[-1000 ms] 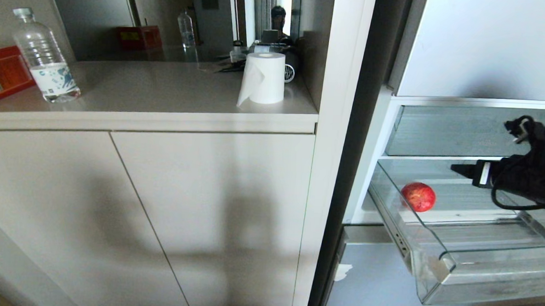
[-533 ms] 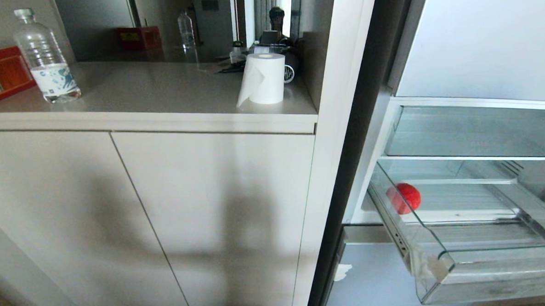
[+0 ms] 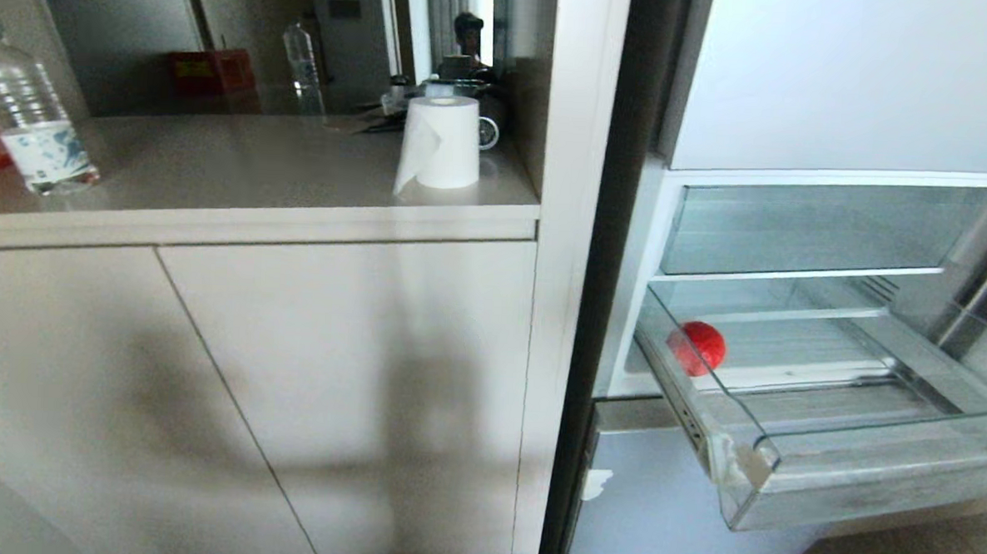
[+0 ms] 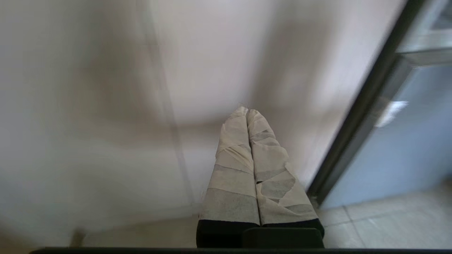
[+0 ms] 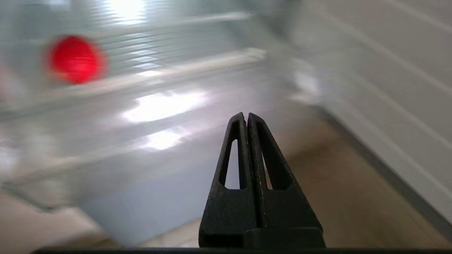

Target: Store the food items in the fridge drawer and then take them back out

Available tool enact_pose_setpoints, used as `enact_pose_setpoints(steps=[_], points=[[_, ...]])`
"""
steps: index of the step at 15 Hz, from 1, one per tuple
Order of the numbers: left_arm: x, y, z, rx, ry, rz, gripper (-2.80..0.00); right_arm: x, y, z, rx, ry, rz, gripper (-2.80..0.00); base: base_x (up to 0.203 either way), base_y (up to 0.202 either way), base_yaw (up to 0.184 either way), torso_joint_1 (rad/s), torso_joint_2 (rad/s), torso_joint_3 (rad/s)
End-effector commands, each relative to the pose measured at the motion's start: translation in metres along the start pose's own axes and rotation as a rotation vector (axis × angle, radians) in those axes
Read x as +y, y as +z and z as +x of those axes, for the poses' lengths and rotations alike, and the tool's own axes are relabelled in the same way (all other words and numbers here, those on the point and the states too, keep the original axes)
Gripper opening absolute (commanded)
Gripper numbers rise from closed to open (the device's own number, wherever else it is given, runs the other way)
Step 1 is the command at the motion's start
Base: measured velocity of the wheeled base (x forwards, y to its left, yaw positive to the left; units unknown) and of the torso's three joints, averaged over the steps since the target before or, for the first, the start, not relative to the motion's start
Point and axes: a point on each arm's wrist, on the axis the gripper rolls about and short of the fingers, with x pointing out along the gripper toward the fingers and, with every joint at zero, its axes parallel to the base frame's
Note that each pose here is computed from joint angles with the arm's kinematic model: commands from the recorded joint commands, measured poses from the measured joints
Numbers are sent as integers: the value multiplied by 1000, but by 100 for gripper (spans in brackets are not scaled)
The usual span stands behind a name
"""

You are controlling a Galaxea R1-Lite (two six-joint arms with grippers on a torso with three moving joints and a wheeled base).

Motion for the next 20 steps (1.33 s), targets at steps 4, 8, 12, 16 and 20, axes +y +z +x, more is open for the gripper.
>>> enact_pose_setpoints(steps=[4, 8, 12, 16, 20], points=[[0, 0, 0, 0, 0, 0, -280, -4, 5, -1, -17, -59, 1, -280, 0, 7, -175, 2, 2, 0], [0, 0, 0, 0, 0, 0, -280, -15, 9, 6, 18, -173, 21, -280, 0, 9, -175, 4, 2, 2], [0, 0, 0, 0, 0, 0, -280, -29, 11, 16, 65, -216, 54, -280, 2, 8, -176, 4, 1, 2], [0, 0, 0, 0, 0, 0, -280, -46, 11, 35, 130, -249, 103, -280, 2, 8, -172, 2, 1, 1], [0, 0, 0, 0, 0, 0, -280, -83, 18, 75, 88, -338, 167, -280, 0, 3, -62, 3, 2, 2]])
